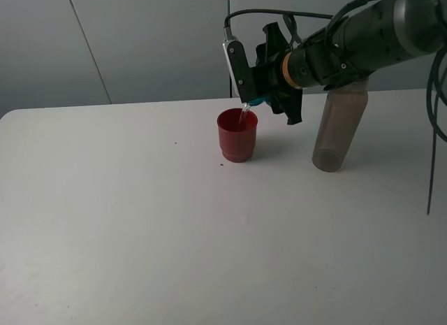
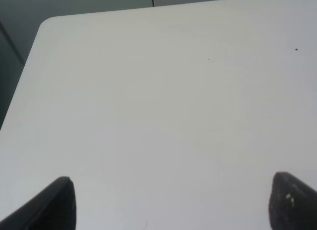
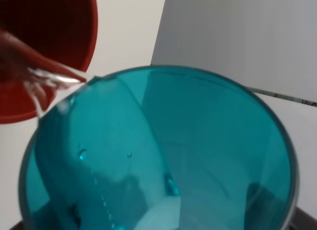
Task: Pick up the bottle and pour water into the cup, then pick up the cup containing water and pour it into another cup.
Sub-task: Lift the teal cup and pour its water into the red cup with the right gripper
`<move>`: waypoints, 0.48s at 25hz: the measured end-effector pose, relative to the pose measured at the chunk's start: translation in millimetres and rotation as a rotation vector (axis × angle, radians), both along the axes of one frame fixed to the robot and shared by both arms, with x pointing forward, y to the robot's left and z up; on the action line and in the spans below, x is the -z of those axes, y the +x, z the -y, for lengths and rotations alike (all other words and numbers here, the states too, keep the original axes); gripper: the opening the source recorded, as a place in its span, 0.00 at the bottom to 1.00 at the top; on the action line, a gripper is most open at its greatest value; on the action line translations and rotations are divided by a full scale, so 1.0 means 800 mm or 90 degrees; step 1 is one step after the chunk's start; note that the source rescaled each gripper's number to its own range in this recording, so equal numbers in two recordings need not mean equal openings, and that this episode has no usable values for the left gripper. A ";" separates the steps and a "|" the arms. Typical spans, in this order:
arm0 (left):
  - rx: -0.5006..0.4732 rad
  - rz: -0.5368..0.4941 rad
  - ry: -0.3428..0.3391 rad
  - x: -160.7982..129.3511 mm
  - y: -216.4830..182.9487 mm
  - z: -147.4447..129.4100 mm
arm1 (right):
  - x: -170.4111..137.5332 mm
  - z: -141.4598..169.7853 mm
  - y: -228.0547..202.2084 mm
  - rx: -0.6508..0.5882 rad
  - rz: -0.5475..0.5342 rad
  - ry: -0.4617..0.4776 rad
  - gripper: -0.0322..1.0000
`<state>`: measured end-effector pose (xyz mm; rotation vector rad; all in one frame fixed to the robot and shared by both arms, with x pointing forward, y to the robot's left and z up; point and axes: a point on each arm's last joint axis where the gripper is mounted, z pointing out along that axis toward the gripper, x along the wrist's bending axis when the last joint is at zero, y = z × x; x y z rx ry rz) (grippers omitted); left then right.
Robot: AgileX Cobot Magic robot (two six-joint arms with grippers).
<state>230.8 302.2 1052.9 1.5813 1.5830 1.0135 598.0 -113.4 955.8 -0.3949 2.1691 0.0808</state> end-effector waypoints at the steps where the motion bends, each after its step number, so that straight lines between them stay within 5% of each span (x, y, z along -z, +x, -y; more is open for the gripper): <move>1: 0.000 0.000 0.000 0.000 0.000 0.000 | 0.000 -0.002 -0.001 -0.001 0.001 -0.001 0.18; 12: -0.001 0.000 -0.001 0.000 0.000 0.000 | 0.010 -0.007 0.001 -0.001 0.015 -0.051 0.18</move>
